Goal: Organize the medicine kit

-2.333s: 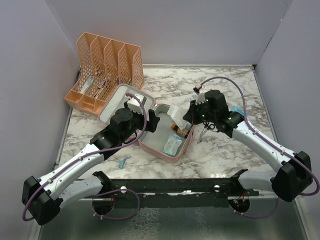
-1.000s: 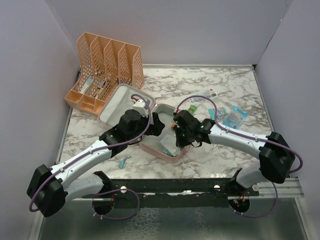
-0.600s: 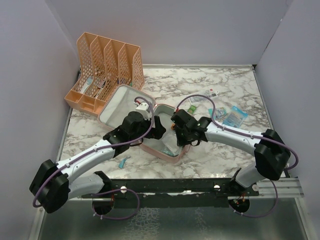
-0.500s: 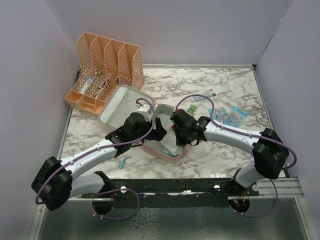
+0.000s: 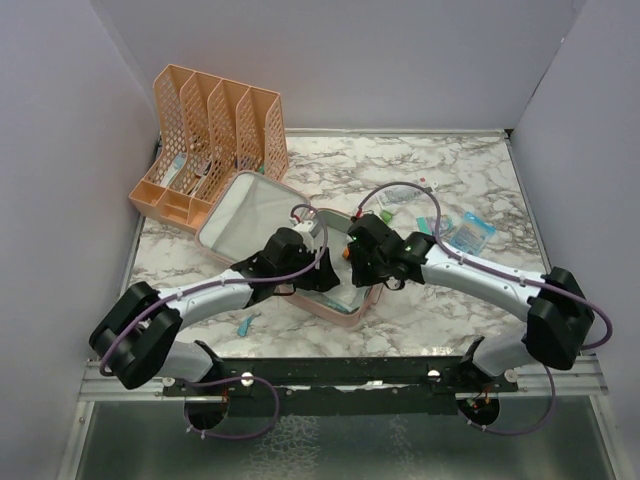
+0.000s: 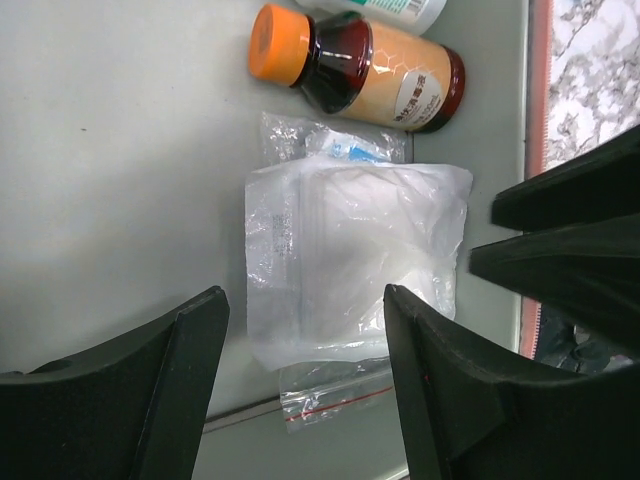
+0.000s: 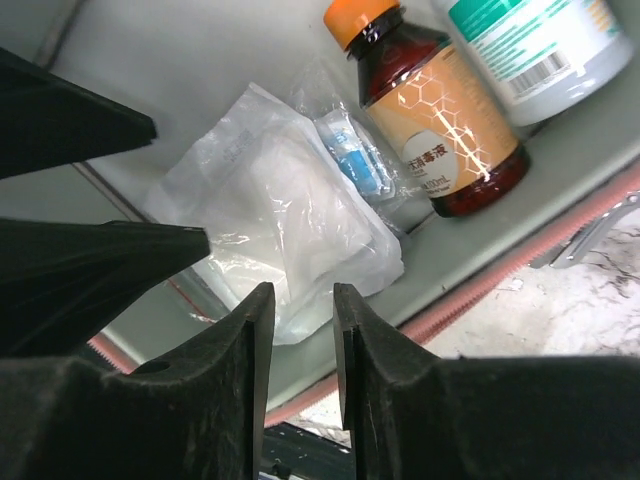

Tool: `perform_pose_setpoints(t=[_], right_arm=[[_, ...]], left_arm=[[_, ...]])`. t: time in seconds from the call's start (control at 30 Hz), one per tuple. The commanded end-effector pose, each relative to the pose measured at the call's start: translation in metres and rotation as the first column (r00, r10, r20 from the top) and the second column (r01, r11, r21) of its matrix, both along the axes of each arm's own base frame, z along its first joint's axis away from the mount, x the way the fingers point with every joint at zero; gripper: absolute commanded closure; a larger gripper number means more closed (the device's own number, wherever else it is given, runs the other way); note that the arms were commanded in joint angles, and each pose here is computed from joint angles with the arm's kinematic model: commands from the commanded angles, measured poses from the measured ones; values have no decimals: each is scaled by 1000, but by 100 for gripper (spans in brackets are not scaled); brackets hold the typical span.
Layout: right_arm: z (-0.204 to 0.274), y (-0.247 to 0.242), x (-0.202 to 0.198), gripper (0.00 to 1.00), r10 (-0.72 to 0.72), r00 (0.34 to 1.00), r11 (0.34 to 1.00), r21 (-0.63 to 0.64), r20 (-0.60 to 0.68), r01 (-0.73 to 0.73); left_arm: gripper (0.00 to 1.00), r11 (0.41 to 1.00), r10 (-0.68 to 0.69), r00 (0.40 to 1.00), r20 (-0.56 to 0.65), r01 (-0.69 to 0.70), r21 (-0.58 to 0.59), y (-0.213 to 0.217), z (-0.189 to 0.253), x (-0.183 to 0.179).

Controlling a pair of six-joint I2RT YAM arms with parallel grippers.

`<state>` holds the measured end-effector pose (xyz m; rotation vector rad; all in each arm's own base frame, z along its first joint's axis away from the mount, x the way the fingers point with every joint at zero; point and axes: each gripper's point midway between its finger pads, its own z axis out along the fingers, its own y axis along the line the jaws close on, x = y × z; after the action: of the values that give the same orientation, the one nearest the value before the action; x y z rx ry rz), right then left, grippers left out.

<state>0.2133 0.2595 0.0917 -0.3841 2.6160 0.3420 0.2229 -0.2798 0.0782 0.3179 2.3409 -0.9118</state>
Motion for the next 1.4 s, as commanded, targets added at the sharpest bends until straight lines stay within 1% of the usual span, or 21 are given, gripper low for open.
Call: perform_pose_setpoints(t=[0.0,0.1,0.2,0.3,0.37,0.47,0.7,0.77,0.83,0.87,0.93,1.03,1.17,1.27,1.37], right_arm=[[32,-9,15,69,-103,986,994,55,131,96],[39,-22,22,69,-198,963,979,75,183,187],[44,-38,27,68,-302,927,953,84,221,291],[44,-59,31,68,-404,880,914,74,248,399],[44,-72,35,68,-461,849,886,70,258,459],[44,-87,40,68,-513,817,856,80,264,511],[46,-117,63,68,-597,752,799,125,280,588],[49,-127,72,68,-609,736,789,126,297,602],[53,-138,81,67,-629,710,771,133,316,623],[62,-156,96,65,-661,670,741,153,339,653],[65,-167,105,63,-679,648,724,168,347,669],[65,-184,116,62,-703,623,701,183,344,689],[61,-200,127,61,-725,604,678,192,329,709],[54,-214,135,61,-740,593,662,190,317,725],[42,-225,142,61,-746,596,655,165,297,737]], left_arm=[[34,995,-85,996,5,85,-55,-19,11,-3],[35,992,-116,993,-18,115,-61,-23,7,-7],[37,987,-151,988,-39,149,-62,-28,3,-13],[42,985,-171,984,-50,169,-46,-33,-2,-17],[48,986,-165,985,-57,164,-16,-33,-7,-16],[52,988,-152,987,-57,154,28,-32,-14,-14],[53,986,-140,989,-47,144,83,-30,-18,-12],[50,986,-137,990,-33,140,94,-28,-12,-9],[45,984,-130,991,-16,131,119,-24,-6,-7],[36,983,-116,993,27,111,148,-18,10,-1],[32,982,-108,993,55,98,159,-14,19,2],[29,982,-90,991,98,71,176,-7,32,7],[28,980,-52,985,163,19,197,3,50,15],[28,980,-13,971,239,-35,196,12,69,23],[28,973,53,938,344,-127,194,29,94,35]])
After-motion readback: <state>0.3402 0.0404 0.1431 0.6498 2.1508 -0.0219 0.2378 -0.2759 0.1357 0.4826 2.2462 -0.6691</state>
